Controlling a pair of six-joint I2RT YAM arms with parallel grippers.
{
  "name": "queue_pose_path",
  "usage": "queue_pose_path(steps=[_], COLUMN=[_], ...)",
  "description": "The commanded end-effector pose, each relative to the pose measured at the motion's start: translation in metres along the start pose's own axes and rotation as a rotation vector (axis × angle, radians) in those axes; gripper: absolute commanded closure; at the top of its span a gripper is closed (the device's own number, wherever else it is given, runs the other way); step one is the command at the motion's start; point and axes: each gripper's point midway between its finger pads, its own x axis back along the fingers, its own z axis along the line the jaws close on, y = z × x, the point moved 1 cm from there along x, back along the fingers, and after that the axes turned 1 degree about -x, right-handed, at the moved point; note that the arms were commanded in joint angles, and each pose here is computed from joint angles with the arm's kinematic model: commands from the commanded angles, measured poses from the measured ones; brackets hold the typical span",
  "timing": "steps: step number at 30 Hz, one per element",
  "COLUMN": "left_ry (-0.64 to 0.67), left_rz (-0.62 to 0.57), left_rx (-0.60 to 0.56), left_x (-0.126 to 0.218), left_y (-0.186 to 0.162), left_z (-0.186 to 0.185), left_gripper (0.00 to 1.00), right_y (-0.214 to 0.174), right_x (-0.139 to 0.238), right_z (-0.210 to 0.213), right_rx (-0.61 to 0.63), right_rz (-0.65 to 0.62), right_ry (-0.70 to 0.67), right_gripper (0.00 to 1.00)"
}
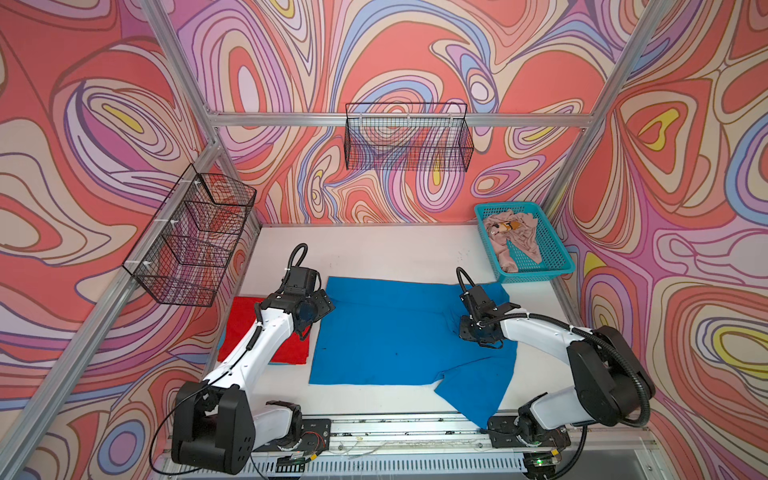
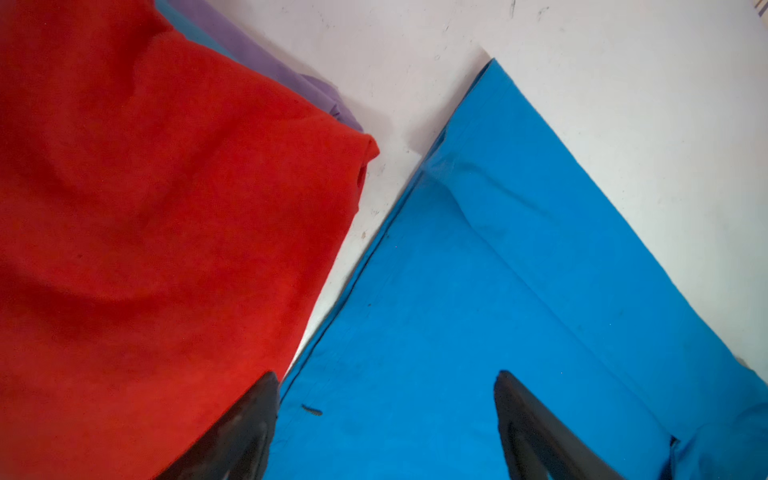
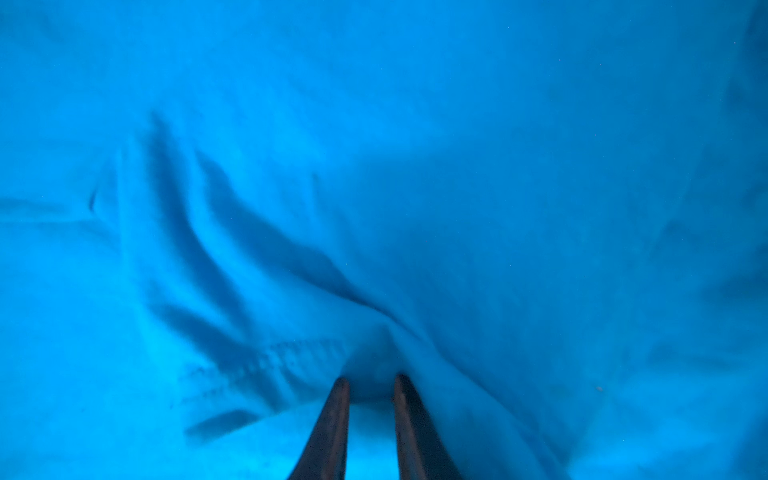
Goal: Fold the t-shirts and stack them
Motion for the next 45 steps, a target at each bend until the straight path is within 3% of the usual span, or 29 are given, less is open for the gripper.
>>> queue_pose_path(steps=[1,4,9,19,28,36,45], left_ry=[-0.025,-0.014,-0.049,-0.035,0.063,0.147,0.212], left_rz=[-0.016,0.0,0.035,0.096,0.199,0.207,0.218], left_rx=[0.054,0.066,0.099,0.0,0.013,0.009,-0.047], left_x=[-0.005,-0.016,-0.029,-0.048,-0.091,-0.116,-0.144], left_y=[0.013,0.015,0.014,-0.019,-0.051,-0.049,-0.023], left_z=[-0.013,-0.016,-0.03,-0.058,-0.044,-0.041,-0.055], left_gripper=[0.23,0.3,0.32,0.26,0.23,0.22,0.21], right_y=[0.006,0.014,0.041,0.091,0.08,0.08,0.099], right_x=[0.025,0.048,0.067,0.022,-0.029,-0.054,-0.068], right_z=[0.006,0.022,0.023,-0.019,-0.029,-0.027,-0.012], right_rx=[-0.029,-0.021,-0.041,-0.155,-0.188,-0.176,-0.13], right_rz=[-0.037,-0.051,-0.134,-0.147,-0.052,-0.017,-0.004], right_ry=[0.061,0.15,0.133,-0.048,-0.127,-0.126,-0.094], right_gripper=[0.76,0.72,0.58,0.59,0.56,0.52,0.51])
